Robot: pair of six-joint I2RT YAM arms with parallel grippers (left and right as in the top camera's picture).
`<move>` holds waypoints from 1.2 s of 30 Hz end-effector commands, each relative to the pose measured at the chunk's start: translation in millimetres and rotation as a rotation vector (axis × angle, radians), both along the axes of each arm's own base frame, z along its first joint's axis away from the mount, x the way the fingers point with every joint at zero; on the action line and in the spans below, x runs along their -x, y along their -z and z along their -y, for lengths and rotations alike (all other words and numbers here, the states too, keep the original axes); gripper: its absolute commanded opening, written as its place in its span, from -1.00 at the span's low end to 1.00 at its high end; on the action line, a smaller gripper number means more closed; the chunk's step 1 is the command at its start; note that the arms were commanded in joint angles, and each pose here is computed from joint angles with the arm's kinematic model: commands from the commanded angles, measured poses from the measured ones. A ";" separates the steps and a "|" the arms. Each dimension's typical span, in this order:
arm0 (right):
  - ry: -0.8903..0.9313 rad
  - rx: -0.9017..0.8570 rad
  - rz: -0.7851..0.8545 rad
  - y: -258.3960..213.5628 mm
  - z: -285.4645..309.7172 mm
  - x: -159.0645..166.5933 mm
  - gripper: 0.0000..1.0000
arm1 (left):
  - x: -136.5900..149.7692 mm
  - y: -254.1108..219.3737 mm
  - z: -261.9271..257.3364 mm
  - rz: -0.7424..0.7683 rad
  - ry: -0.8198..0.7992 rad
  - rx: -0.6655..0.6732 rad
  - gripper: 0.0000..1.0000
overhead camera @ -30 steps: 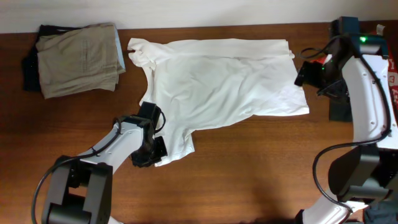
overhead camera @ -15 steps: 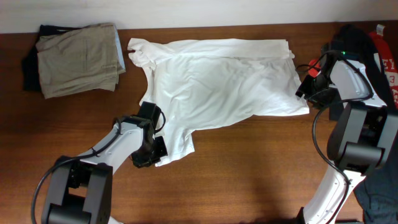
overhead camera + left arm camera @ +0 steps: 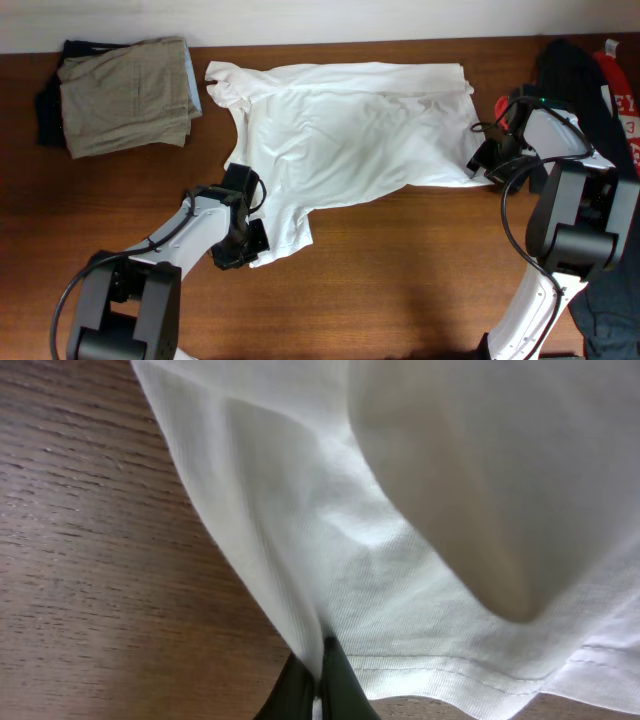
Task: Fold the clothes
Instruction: 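Lift the T-shirt with both grippers and flip it over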
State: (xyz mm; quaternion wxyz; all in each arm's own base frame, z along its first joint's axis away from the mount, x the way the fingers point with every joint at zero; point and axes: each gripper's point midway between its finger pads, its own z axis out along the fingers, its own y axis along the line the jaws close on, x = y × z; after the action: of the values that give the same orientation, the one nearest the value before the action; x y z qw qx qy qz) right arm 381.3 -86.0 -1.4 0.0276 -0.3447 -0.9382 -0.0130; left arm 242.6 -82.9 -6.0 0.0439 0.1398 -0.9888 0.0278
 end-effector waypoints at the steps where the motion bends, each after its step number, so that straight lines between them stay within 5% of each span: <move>1: 0.003 0.017 -0.056 12.9 2.0 13.5 0.04 | 23.5 22.7 -19.8 -0.087 -0.002 -0.090 -0.99; 2: 0.003 0.017 -0.056 12.9 2.0 13.5 -0.63 | 25.2 22.2 -20.2 -0.093 0.005 -0.091 -0.99; 3: 0.008 0.017 -0.057 12.7 2.0 13.6 -0.92 | 27.8 21.0 -21.0 -0.105 0.004 -0.094 -0.99; 8: 0.050 0.040 0.038 -41.3 2.9 11.0 -0.92 | 13.3 -48.4 -17.7 0.028 0.001 -0.062 -0.99; 13: 0.023 0.125 0.557 -254.9 -10.8 43.0 -0.92 | -14.7 -289.2 -29.0 0.730 -0.030 0.015 -0.99; 17: -0.022 0.214 0.862 -391.5 -31.3 128.8 -0.92 | 31.2 -454.9 -42.3 1.130 -0.028 0.100 -0.99; 21: -0.031 0.283 1.109 -482.0 -43.6 180.1 -0.92 | 68.2 -526.9 -54.9 1.351 -0.052 0.140 -0.99; 24: -0.030 0.288 1.131 -490.5 -37.5 154.8 -0.92 | 18.8 -517.7 -63.6 1.312 -0.119 0.012 -0.99; 28: -0.057 0.228 0.984 -436.7 -12.2 28.1 -0.92 | -151.5 -449.7 -39.5 1.145 -0.032 -0.206 -0.99; 30: -0.150 0.132 1.102 -438.3 -21.7 -37.2 -0.92 | -243.8 -433.4 -39.5 1.215 -0.017 -0.258 -0.99; 32: -0.155 0.173 1.251 -493.6 -23.9 -27.6 -0.92 | -223.8 -503.8 -52.7 1.355 -0.047 -0.257 -0.99; 34: -0.169 0.222 1.406 -561.5 -34.0 13.8 -0.92 | -157.2 -593.0 -69.2 1.546 -0.065 -0.268 -0.99; 36: -0.168 0.224 1.410 -569.1 -37.8 30.1 -0.92 | -125.1 -606.5 -71.4 1.566 -0.056 -0.248 -0.99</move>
State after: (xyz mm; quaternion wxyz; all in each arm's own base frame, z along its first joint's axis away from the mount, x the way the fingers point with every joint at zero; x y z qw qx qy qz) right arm 375.7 -52.8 550.1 -0.6037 -0.1882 -0.7624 -0.1373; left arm 424.3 -26.9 554.2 -0.6381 0.1106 -0.7619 0.0125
